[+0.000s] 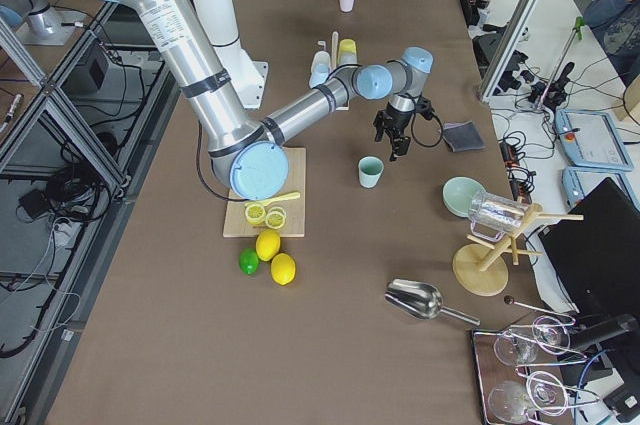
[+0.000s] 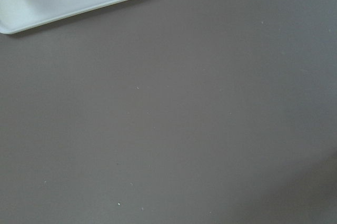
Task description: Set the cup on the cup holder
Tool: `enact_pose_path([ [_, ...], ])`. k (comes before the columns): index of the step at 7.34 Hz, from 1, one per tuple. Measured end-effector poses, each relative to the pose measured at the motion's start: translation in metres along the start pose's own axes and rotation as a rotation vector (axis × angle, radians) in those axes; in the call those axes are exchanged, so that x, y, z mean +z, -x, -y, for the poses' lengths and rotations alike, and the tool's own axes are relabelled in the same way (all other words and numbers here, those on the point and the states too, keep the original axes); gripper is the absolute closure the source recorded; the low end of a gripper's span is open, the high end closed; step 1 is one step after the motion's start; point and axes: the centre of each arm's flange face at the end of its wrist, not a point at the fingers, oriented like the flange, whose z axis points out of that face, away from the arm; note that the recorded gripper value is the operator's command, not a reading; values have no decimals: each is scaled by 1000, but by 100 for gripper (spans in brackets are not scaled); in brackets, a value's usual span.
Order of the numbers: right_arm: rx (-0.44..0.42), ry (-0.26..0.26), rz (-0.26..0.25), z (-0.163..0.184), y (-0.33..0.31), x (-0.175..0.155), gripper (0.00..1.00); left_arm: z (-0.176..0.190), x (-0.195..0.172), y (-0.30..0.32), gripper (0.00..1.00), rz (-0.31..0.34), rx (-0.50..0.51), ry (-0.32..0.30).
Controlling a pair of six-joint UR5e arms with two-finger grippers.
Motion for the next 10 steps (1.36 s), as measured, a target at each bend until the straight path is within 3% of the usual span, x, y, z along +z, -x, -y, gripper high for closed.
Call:
enact_pose_path([
  [2, -65, 69, -30, 10, 14, 27, 0, 2, 0, -2, 2, -3, 1, 3],
  [3, -125, 112, -69, 19, 22, 35, 0, 12, -2, -8, 2, -7, -4, 21],
  [6, -313, 201, -183, 48, 39, 31, 0, 92, -18, -66, 2, -13, 2, 151],
  [8, -416, 260, -200, 61, 39, 44, 0, 137, -19, -106, 2, -19, 28, 207],
  [10, -465, 331, -185, 60, 50, 74, 0, 159, -24, -121, 2, -25, 36, 215],
])
